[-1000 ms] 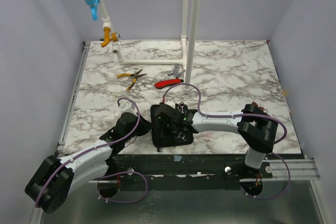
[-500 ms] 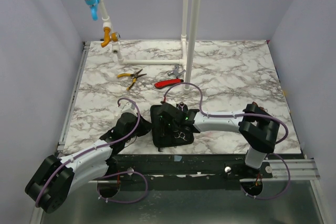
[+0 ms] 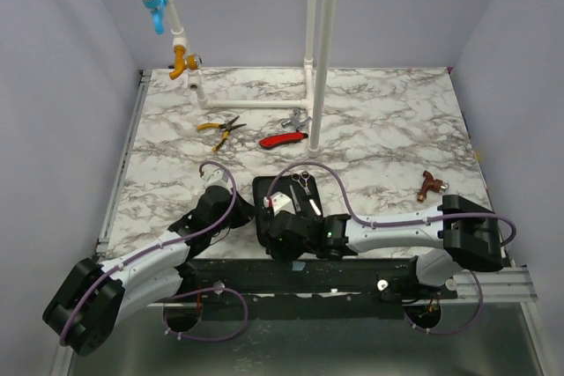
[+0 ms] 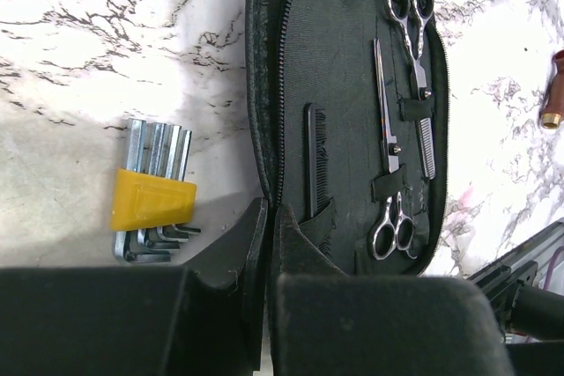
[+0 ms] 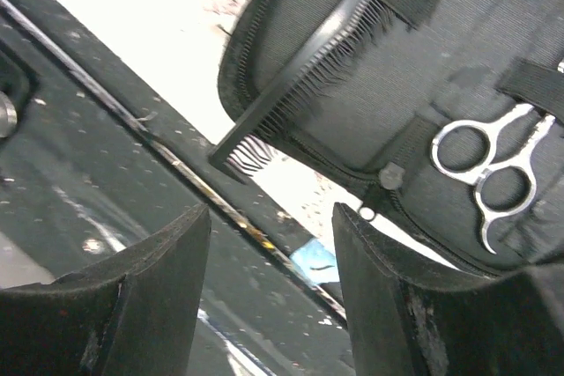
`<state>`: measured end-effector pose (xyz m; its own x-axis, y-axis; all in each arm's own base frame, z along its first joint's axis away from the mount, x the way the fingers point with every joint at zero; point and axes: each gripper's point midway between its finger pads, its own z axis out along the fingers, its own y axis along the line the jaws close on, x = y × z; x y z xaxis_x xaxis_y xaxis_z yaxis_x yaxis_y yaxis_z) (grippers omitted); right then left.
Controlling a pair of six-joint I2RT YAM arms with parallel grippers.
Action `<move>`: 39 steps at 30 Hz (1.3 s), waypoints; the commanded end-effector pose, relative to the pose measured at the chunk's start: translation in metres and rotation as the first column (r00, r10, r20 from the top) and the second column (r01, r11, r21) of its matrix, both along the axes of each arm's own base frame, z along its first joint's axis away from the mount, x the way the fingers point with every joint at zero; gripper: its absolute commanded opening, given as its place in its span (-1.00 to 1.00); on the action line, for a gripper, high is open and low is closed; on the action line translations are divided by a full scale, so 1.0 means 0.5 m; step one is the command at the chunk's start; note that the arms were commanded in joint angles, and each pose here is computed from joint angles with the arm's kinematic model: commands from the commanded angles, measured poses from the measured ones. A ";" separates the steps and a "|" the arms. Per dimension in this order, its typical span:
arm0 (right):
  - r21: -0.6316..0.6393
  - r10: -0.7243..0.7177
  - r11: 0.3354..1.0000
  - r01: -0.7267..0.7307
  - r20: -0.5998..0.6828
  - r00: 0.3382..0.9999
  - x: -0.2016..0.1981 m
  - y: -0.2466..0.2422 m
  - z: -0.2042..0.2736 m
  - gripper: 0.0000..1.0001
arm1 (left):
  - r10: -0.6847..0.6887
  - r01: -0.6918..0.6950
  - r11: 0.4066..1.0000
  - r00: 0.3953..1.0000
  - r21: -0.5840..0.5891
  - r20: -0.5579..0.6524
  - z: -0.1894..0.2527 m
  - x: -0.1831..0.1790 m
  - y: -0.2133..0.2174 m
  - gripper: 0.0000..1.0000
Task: Sort the hair-cutting tools
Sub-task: Place the comb in the hairdressing tool bag.
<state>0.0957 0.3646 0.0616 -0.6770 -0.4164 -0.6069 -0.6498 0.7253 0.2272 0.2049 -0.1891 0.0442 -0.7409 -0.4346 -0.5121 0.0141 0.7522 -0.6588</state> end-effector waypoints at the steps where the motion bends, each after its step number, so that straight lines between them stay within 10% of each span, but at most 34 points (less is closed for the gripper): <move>1: -0.111 0.015 0.994 -0.002 0.116 0.993 0.011 -0.044 -0.023 0.23 | -0.051 0.051 0.999 0.998 0.014 -0.026 0.000 -0.016 -0.009 -1.00; 11: -0.145 0.021 0.989 0.002 0.157 0.987 -0.006 -0.020 -0.047 0.50 | -0.052 0.053 0.999 0.998 0.010 -0.024 0.007 -0.017 -0.010 -1.00; 39: -0.210 -0.151 0.952 0.222 0.308 0.939 0.072 -0.043 -0.051 0.45 | -0.054 0.054 0.999 0.998 -0.010 -0.032 -0.008 -0.033 -0.005 -1.00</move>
